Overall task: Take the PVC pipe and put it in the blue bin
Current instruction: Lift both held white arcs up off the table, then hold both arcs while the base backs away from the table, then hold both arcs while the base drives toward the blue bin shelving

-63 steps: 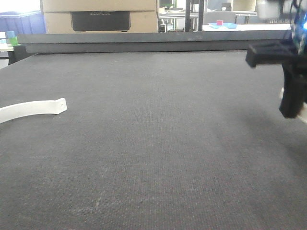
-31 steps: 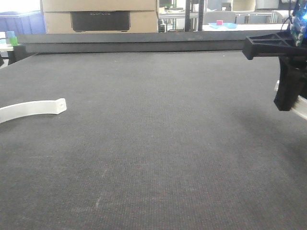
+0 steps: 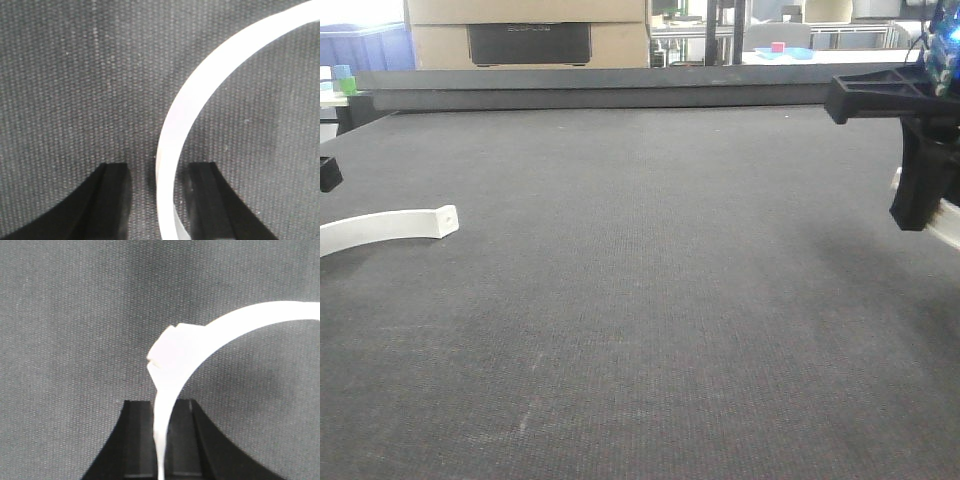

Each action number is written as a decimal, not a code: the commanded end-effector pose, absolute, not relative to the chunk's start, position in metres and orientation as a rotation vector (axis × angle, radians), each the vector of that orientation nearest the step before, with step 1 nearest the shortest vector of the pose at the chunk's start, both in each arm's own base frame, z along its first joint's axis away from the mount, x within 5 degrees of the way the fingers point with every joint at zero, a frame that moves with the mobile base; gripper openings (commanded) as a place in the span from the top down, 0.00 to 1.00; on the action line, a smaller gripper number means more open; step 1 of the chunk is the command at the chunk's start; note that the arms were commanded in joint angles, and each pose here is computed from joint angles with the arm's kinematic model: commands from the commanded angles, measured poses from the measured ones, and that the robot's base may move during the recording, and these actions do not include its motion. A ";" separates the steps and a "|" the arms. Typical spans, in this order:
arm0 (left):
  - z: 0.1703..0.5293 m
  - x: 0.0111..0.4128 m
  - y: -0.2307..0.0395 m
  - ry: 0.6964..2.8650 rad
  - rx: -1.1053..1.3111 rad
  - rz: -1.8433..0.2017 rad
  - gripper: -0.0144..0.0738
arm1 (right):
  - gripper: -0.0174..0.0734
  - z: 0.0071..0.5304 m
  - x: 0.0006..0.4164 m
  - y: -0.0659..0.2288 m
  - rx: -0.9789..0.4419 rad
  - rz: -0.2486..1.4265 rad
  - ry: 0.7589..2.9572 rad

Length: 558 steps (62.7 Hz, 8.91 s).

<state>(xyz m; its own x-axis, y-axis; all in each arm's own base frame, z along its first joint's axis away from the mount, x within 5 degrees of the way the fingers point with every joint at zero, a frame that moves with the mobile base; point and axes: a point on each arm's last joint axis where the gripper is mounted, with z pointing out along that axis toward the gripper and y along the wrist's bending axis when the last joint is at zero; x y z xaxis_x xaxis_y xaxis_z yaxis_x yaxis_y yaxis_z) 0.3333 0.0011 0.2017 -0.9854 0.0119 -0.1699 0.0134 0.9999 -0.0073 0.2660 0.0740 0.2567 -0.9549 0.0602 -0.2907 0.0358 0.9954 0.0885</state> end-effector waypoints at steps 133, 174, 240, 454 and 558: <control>0.388 0.081 -0.021 1.488 0.076 -0.312 0.96 | 0.99 0.383 0.069 0.011 -0.068 0.230 1.565; 0.389 0.079 -0.020 1.478 0.076 -0.313 0.96 | 0.99 0.385 0.061 0.009 -0.065 0.234 1.535; 0.389 0.079 -0.020 1.478 0.076 -0.313 0.96 | 0.99 0.385 0.061 0.009 -0.065 0.234 1.535; 0.389 0.078 -0.020 1.476 0.076 -0.313 0.96 | 0.99 0.385 0.061 0.009 -0.064 0.236 1.536; 0.389 0.078 -0.020 1.476 0.076 -0.313 0.96 | 0.99 0.385 0.061 0.009 -0.064 0.236 1.536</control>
